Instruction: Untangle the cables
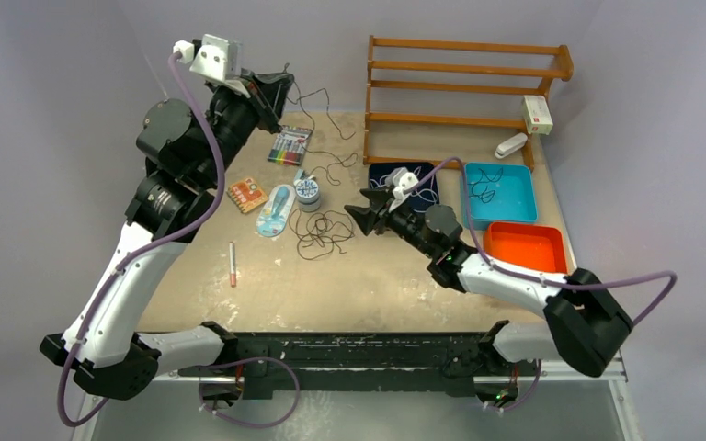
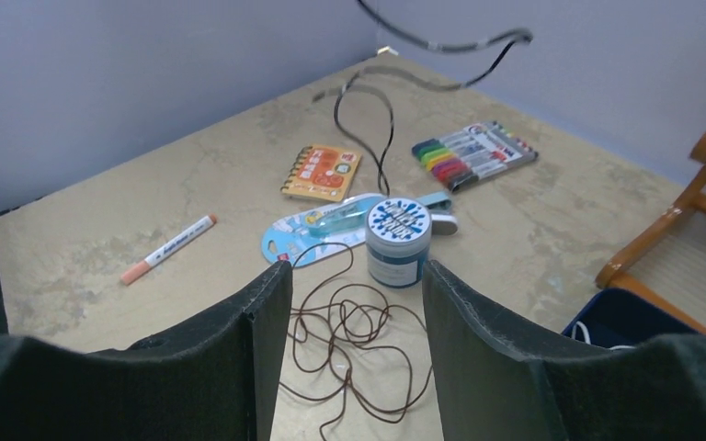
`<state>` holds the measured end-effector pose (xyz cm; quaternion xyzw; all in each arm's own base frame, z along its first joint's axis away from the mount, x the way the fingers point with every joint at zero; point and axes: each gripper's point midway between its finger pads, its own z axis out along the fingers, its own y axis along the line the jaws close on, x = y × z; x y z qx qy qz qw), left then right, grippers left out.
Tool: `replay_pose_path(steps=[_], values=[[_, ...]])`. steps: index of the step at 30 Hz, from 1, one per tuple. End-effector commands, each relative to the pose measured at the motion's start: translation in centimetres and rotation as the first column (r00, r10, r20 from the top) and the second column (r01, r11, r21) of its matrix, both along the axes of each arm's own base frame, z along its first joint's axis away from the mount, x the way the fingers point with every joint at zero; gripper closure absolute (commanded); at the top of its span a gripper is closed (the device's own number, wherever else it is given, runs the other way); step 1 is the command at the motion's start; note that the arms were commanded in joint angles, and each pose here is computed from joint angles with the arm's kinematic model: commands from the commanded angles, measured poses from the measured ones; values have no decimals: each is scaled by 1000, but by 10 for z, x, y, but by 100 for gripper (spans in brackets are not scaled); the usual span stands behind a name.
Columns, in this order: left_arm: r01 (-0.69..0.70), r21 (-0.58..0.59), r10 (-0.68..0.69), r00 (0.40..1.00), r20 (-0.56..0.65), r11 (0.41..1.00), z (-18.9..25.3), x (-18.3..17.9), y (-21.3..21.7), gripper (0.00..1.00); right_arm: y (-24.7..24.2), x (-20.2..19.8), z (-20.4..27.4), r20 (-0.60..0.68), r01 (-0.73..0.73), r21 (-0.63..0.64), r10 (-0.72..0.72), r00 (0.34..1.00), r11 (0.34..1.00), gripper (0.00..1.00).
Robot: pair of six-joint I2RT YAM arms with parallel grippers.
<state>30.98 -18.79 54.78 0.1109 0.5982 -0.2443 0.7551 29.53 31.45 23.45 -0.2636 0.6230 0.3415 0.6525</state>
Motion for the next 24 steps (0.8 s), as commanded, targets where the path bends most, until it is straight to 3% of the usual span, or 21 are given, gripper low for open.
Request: replay_pose_path(steps=[1, 17, 24], values=[[1, -39, 1, 999, 44, 999, 14, -7, 4, 100, -19, -2, 27, 94, 66, 6, -66, 993, 998, 43], [58, -23, -58, 998, 22, 998, 2, -7, -8, 100, -48, -22, 112, 338, 97, 96, -124, 933, 991, 40], [80, -21, -79, 997, 18, 997, 0, -7, -13, 100, -39, -48, 140, 453, -28, 52, 1, 891, 998, 40]])
